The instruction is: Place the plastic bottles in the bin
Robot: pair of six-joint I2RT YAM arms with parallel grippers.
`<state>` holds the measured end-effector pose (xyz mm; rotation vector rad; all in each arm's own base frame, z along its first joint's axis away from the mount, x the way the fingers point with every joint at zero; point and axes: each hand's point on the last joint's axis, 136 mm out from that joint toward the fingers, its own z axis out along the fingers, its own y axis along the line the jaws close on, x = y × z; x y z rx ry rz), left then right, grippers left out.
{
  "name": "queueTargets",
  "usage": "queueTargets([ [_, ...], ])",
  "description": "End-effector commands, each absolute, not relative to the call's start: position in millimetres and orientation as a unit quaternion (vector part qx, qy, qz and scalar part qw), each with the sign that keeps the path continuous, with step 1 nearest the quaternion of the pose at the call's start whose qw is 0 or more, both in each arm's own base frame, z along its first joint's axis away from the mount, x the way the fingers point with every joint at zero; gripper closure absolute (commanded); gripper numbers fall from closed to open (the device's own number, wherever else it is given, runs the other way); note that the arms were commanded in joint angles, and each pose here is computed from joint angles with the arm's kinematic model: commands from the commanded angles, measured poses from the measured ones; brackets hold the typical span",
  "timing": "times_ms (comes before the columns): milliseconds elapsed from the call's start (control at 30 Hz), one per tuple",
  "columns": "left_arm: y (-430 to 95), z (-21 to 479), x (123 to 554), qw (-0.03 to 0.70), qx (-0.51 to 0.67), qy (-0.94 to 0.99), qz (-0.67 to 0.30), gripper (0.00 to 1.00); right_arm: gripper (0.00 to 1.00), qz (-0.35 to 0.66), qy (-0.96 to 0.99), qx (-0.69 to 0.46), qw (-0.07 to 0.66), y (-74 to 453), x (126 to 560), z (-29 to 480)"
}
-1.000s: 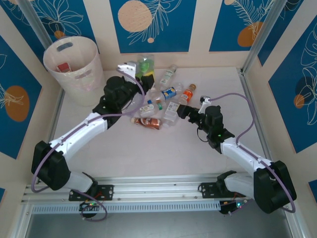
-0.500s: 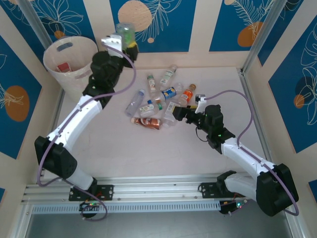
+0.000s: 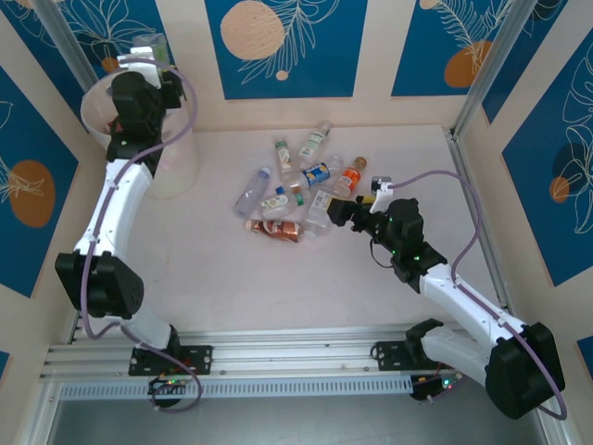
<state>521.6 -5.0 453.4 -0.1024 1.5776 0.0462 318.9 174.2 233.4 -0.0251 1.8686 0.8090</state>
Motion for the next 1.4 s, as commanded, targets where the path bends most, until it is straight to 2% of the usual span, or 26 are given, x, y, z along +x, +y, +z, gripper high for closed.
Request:
queueTargets([
  [0,2.2,450.6,528.0,0.684,-0.051,0.728,0.007,0.57,0.00,0.329,0.784,0.001,0.527,170.8,318.6,230.6],
  [200,30.7,434.2,539.7,0.671,-0.093,0.736,-0.017,0.58,0.00,0.323,0.789,0.005,0.522,170.6,318.8,227.9],
  [333,42.6,420.2,558.2,0.635,-0.106,0.764,-0.048,0.58,0.01,0.317,0.792,0.010,0.522,168.7,320.8,224.8],
  [433,49.1,404.9,565.0,0.614,-0.116,0.780,-0.034,0.59,0.00,0.315,0.794,0.012,0.519,169.3,321.9,222.6],
  [700,48.4,380.4,579.8,0.578,-0.126,0.805,-0.051,0.50,0.01,0.312,0.803,0.011,0.508,173.9,326.6,215.6],
  [867,51.0,367.8,587.4,0.569,-0.136,0.809,-0.051,0.39,0.00,0.311,0.806,0.009,0.503,176.7,328.3,212.5],
  [933,46.8,369.0,589.0,0.567,-0.132,0.811,-0.064,0.28,0.01,0.310,0.808,0.008,0.502,177.7,328.4,211.7],
  [1000,32.2,374.1,589.0,0.567,-0.106,0.811,-0.097,0.13,0.01,0.307,0.810,0.005,0.500,178.6,328.3,210.7],
  [1033,25.3,378.1,587.4,0.568,-0.095,0.810,-0.115,0.10,0.00,0.306,0.810,0.005,0.500,178.6,328.4,210.6],
  [1200,-15.2,399.8,571.5,0.565,-0.038,0.797,-0.209,0.06,0.00,0.304,0.812,0.004,0.498,180.2,329.4,208.0],
  [1367,-27.7,409.2,552.2,0.568,-0.023,0.795,-0.211,0.00,0.00,0.302,0.815,-0.002,0.494,182.6,328.8,205.0],
])
